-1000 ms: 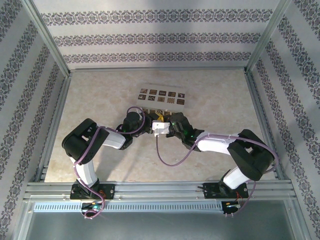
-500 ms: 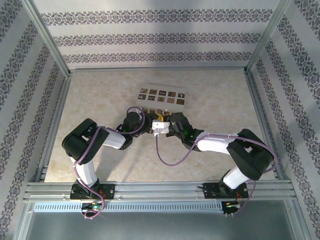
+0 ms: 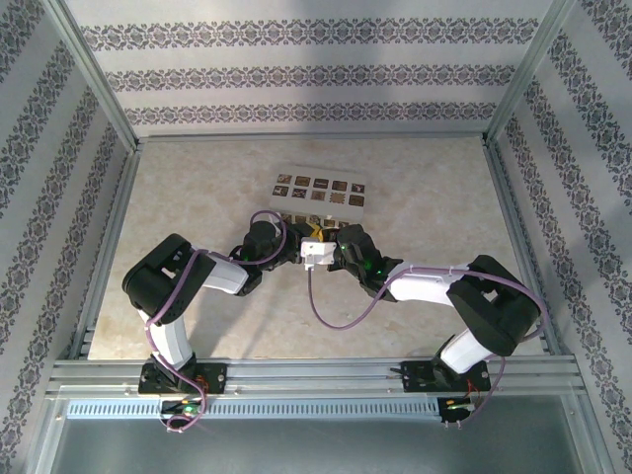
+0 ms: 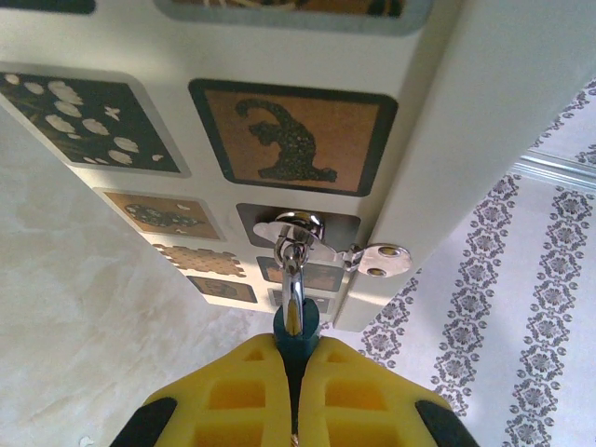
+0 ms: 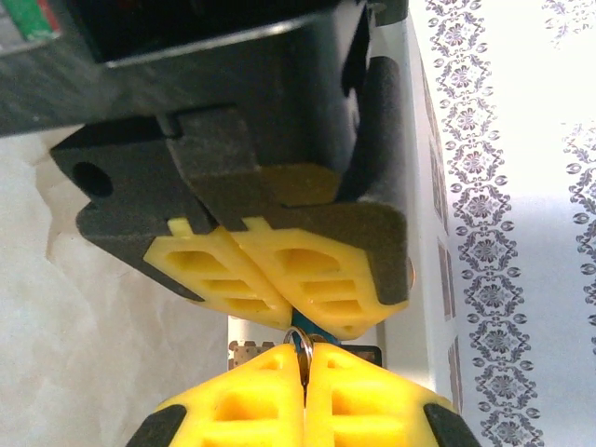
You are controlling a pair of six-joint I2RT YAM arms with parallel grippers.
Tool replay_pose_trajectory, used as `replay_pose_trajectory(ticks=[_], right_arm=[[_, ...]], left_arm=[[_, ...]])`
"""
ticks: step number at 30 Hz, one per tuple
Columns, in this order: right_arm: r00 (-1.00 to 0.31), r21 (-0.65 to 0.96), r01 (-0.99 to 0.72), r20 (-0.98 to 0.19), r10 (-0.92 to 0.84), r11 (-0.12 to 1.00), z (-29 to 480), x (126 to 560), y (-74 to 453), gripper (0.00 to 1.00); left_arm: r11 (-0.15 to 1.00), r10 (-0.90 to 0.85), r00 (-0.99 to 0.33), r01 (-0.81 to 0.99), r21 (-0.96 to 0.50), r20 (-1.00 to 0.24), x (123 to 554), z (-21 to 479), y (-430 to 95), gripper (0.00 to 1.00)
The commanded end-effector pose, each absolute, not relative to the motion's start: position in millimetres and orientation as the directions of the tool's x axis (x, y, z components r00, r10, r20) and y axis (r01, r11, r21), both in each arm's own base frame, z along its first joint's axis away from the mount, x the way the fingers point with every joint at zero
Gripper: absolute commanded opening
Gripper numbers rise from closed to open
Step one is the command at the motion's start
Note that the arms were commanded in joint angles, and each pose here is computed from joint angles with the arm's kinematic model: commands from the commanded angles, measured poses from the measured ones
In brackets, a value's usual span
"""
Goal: Unlock the padlock with the key
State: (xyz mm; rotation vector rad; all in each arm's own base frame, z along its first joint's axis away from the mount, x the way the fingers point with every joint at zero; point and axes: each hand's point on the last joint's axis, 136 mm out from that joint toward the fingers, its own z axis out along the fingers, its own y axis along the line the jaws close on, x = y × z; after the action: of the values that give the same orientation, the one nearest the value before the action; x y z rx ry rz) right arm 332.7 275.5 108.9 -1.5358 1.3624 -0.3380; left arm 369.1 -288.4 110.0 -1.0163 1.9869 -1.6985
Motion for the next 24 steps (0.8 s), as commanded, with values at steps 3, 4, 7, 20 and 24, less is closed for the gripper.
replay_pose_trajectory(ticks=[3,4,7,20,24], right_arm=[[0.221,-0.763,-0.580,-0.484,-0.846,0.285,112,335,270,0.00],[0.206,-0.751,-0.581,-0.510,-0.836,0.315,114,335,272,0.00],[0.144,-0.711,-0.579,-0.571,-0.808,0.399,116,337,274,0.00],[-0.092,-0.399,-0.534,-0.849,-0.520,0.745,122,344,294,0.00],[-0.134,-0.307,-0.523,-0.892,-0.432,0.795,118,342,295,0.00]], left_arm=[[-0.029,-0.670,-0.721,-0.212,-0.977,0.176,368,139,-298,0.00],[-0.029,-0.671,-0.721,-0.212,-0.977,0.176,368,140,-298,0.00],[-0.029,-0.669,-0.722,-0.212,-0.977,0.176,368,140,-298,0.00],[-0.027,-0.672,-0.720,-0.213,-0.977,0.175,368,139,-297,0.00],[-0.019,-0.671,-0.720,-0.219,-0.976,0.175,367,136,-298,0.00]])
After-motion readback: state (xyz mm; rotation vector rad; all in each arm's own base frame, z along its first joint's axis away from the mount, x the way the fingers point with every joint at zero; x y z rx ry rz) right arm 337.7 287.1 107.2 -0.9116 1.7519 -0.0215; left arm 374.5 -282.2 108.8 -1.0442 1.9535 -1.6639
